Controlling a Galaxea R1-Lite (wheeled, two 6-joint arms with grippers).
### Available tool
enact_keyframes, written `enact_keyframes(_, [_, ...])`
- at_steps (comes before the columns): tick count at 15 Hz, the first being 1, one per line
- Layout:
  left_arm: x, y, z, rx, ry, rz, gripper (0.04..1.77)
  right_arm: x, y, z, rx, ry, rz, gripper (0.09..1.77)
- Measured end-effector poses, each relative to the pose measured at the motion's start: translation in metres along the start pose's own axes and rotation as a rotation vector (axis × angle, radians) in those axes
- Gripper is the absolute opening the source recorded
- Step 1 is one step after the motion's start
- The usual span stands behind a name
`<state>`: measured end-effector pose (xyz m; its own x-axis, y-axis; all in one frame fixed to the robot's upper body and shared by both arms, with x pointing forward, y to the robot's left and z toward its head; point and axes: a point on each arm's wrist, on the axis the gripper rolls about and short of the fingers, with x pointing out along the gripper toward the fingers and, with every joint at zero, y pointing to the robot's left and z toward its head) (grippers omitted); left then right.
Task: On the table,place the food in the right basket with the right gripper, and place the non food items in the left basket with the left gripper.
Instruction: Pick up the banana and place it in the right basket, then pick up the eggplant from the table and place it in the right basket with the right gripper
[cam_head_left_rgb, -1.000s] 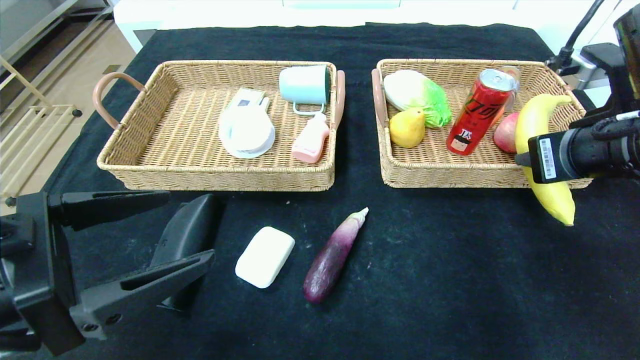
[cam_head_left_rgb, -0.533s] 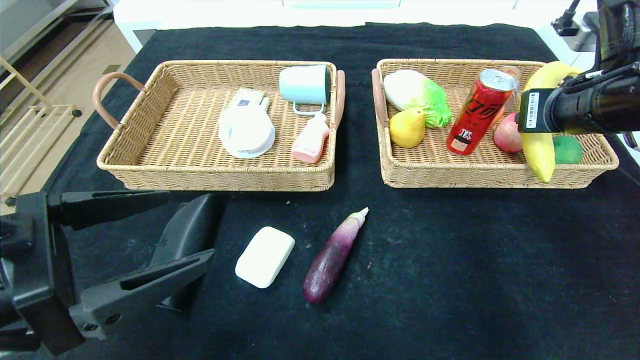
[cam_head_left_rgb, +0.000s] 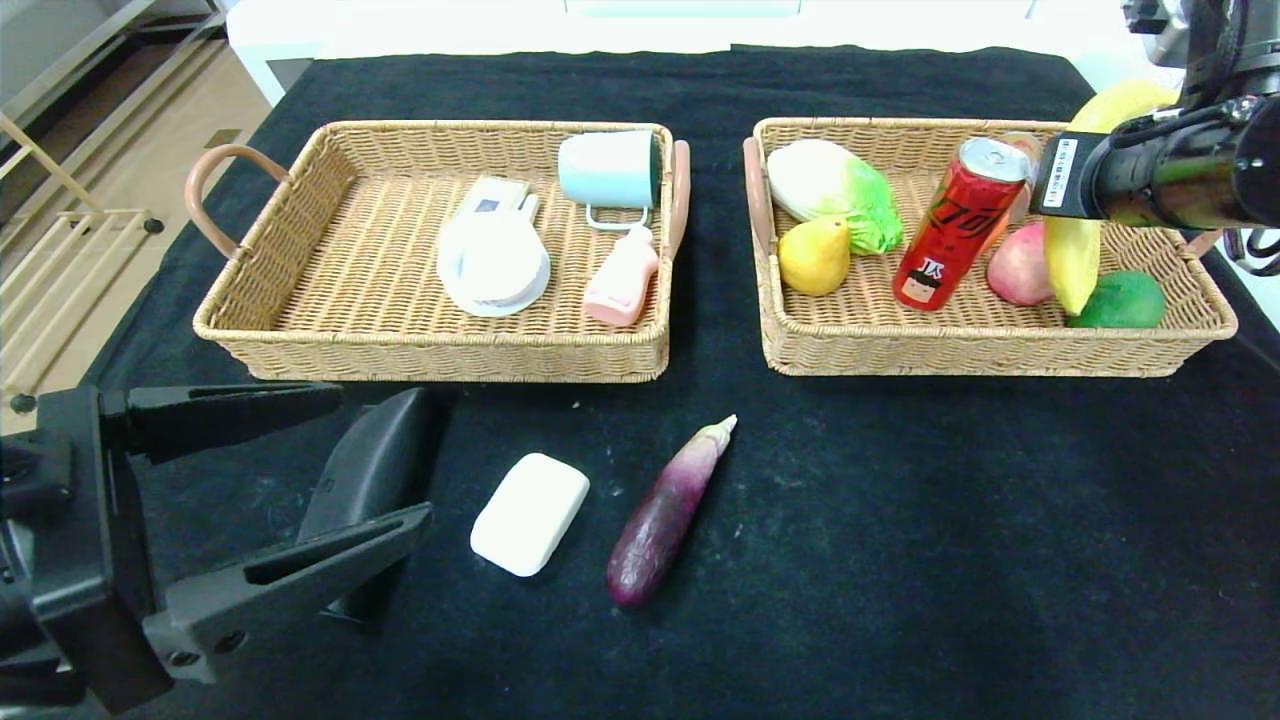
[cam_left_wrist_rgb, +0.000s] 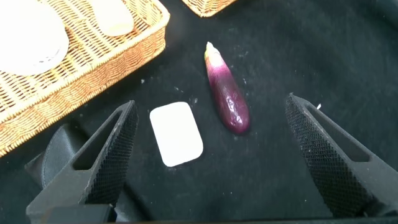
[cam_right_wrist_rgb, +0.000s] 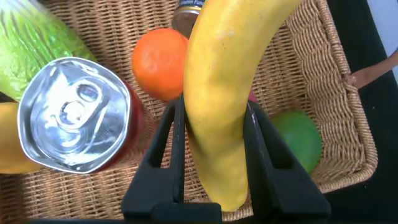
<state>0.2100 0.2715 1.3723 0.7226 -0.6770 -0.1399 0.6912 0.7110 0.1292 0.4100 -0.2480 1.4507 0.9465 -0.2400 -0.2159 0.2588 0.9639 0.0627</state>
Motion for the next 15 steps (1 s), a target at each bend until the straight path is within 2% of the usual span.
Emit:
enact_keyframes(3, [0.0001, 0.0000, 0.0000, 0.004, 0.000, 0.000, 1.72, 0.0032, 0.0003, -0.0015, -0.002, 0.004, -0.005, 0.64])
enact_keyframes(6, [0.0001, 0.0000, 0.0000, 0.004, 0.000, 0.000, 1.72, 0.0046, 0.0013, -0.0032, -0.005, 0.010, -0.003, 0.96])
enact_keyframes(9, [0.0002, 0.0001, -0.0001, 0.004, 0.001, 0.000, 1.72, 0.0053, 0.0015, -0.0062, -0.014, 0.023, -0.003, 1.20])
enact_keyframes(15, [0.0002, 0.0001, 0.0000, 0.004, 0.000, 0.000, 1.72, -0.0020, 0.0010, -0.0094, -0.030, 0.045, 0.002, 1.47])
